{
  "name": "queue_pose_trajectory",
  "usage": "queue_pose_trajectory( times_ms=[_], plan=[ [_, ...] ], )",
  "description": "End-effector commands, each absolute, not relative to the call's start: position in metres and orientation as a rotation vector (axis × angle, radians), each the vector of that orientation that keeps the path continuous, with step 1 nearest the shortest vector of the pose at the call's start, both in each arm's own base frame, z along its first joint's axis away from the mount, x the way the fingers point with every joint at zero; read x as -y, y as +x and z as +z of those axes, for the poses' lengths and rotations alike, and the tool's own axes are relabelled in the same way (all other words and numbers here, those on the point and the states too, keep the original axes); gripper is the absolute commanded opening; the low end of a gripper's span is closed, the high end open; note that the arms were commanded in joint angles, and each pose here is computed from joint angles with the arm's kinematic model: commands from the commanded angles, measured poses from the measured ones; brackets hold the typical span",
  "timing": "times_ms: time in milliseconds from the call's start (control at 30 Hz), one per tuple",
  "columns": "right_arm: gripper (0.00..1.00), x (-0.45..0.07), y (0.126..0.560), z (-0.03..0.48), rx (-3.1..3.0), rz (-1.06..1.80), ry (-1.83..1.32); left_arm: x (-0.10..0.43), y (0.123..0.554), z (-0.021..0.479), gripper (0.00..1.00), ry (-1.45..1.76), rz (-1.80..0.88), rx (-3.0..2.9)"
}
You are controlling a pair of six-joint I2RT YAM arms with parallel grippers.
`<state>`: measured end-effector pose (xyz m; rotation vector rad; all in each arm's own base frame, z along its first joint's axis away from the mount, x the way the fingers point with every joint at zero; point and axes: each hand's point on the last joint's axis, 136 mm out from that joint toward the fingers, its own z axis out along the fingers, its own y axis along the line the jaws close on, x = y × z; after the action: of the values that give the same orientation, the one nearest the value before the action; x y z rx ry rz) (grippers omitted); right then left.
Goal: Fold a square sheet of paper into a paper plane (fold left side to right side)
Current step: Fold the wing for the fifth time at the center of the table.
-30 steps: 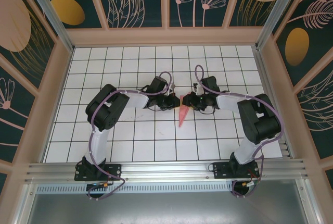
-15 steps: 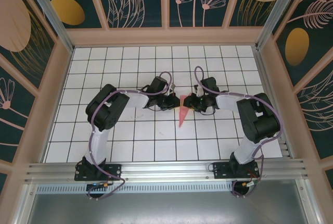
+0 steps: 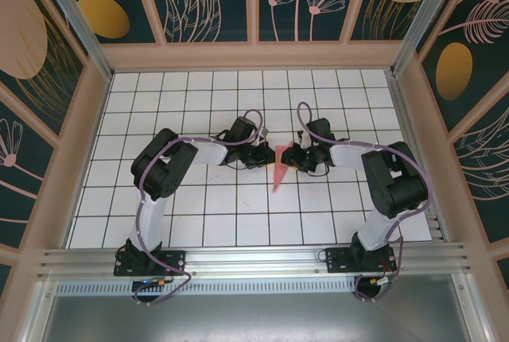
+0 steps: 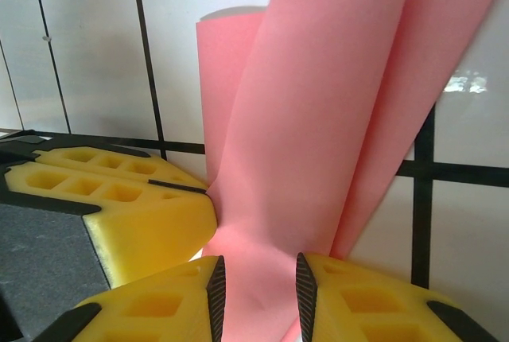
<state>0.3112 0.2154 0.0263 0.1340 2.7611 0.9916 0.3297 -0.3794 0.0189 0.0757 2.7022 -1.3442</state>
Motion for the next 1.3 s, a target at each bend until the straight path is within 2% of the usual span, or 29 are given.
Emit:
queue_pose_trajectory(
  times_ms=[0,333,533,800,1033,1133,1267],
  plan=[
    [0.33,-0.212,0.308,0.016,-2.811,0.937,0.125,0.382,0.321,-0.006,0.08,0.095,-1.287,-2.755],
    [0.33,-0.201,0.295,-0.005,-2.896,0.842,0.151,0.38,0.328,0.0,0.11,0.098,-1.252,-2.735],
    [0.33,-0.196,0.292,-0.011,-2.919,0.798,0.165,0.359,0.337,0.029,0.32,0.075,-1.169,-2.679],
    [0.32,-0.197,0.296,-0.01,-2.908,0.805,0.175,0.327,0.305,0.065,0.37,0.07,-1.149,-2.609],
    [0.32,-0.199,0.299,-0.008,-2.9,0.808,0.172,0.368,0.248,0.096,0.4,0.251,-1.313,-2.565],
    [0.32,-0.2,0.299,-0.009,-2.9,0.811,0.171,0.387,0.239,0.104,0.4,0.303,-1.372,-2.546],
    [0.32,-0.2,0.299,-0.008,-2.9,0.811,0.164,0.399,0.239,0.085,0.4,0.333,-1.353,-2.604]
  ],
)
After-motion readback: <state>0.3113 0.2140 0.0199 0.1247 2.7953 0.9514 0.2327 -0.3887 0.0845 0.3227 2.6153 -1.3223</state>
